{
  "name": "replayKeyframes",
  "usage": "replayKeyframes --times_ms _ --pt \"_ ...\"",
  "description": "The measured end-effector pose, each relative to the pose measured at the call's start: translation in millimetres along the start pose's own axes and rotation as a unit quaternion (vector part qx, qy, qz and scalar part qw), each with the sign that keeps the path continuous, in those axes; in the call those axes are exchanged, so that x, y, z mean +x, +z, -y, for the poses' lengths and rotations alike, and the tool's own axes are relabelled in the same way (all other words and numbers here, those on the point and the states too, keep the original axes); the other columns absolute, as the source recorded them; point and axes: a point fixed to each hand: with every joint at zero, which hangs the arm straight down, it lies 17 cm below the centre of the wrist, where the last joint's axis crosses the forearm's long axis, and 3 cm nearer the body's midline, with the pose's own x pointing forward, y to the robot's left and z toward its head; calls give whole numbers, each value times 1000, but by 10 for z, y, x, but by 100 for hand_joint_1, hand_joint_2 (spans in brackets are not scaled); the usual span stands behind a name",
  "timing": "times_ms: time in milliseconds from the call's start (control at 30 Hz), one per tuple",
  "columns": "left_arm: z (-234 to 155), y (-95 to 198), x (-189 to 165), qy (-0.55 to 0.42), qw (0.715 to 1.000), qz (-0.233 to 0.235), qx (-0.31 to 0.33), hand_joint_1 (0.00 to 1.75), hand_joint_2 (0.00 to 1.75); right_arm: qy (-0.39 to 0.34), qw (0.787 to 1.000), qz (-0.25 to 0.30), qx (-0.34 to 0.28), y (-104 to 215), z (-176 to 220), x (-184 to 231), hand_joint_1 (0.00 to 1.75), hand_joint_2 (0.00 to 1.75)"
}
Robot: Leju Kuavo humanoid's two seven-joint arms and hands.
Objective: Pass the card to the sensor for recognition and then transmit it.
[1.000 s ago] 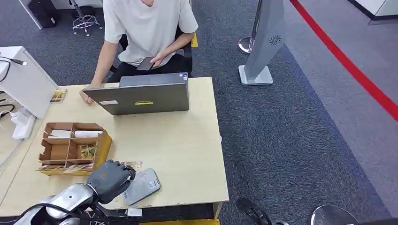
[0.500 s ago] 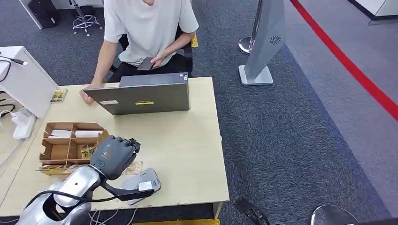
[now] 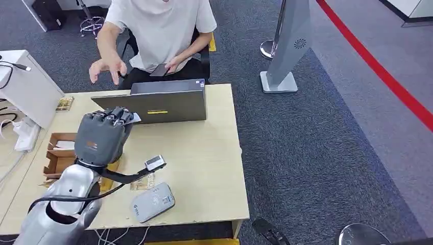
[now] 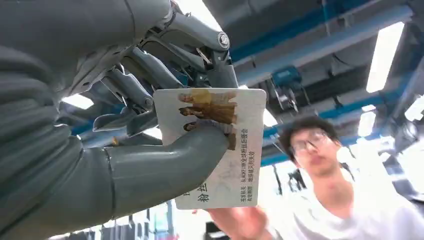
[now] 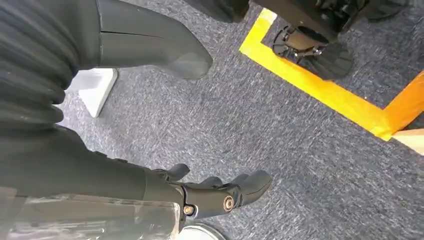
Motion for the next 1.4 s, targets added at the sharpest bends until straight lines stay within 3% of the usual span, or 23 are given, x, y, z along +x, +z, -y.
replayKeyframes --times_ms 300,567,600,1133,1400 --pt "176 -383 -626 -75 996 -38 -15 175 175 19 1000 16 5 5 -30 205 0 175" --pt "295 -423 -805 -88 994 -51 -30 175 175 26 1000 15 7 -6 -51 209 0 175" --pt "307 -422 -814 -88 994 -52 -32 0 175 26 1000 15 7 -7 -48 211 0 175" --pt "532 -350 -677 -41 994 -49 -84 0 175 28 1000 11 2 -27 3 233 0 175" --pt "714 74 -396 22 986 -36 -164 0 175 14 1000 -11 -2 -7 -16 -20 0 175"
